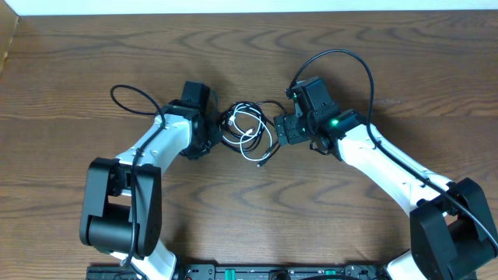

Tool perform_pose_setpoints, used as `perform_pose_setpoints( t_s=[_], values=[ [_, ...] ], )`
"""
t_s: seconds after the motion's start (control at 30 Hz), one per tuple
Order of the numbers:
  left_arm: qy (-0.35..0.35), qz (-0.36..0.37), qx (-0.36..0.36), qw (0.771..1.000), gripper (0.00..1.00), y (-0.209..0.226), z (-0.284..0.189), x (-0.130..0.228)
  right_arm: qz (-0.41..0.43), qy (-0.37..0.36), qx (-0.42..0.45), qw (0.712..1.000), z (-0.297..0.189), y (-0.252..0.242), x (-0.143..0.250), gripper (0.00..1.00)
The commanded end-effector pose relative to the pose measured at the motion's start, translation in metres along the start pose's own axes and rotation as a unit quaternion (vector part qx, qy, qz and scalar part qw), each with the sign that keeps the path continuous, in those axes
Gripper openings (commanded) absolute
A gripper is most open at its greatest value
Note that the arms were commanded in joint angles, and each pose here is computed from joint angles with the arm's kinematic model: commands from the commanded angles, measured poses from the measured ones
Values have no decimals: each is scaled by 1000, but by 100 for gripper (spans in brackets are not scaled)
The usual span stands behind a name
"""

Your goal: Untangle cables

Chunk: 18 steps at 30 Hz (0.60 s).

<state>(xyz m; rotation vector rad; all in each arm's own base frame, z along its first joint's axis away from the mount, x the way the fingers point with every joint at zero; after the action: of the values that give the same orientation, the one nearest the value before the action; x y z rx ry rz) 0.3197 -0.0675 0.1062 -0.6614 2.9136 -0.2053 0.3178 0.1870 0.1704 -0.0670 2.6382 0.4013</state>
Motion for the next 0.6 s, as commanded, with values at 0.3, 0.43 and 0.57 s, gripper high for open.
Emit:
perform_pose_setpoints(
  t_s=[0.3, 0.43, 0.57],
  values=[
    [-14, 26, 29, 999, 49, -22, 7, 6, 1, 1, -2, 1000, 2, 0, -1, 92],
    [-1, 34, 21, 999, 49, -25, 18, 11, 1, 1, -2, 1000, 2, 1, -1, 92],
    [23, 43, 5, 999, 47, -26, 35, 19, 1, 1, -2, 1000, 2, 0, -1, 92]
  ],
)
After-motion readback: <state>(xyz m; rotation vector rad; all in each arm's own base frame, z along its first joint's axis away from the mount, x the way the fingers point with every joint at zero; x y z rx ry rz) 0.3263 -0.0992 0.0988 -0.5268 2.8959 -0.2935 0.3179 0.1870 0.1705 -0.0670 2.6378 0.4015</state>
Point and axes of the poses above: each gripper's point midway between its finger pads, its own z axis out along the fingers, its own y axis along the line the jaws close on, x = y × z, the point moved 10 cm from there along -z, back along the fingers, and after that the axes turned 12 degrees about z, right-handed, at the moved point
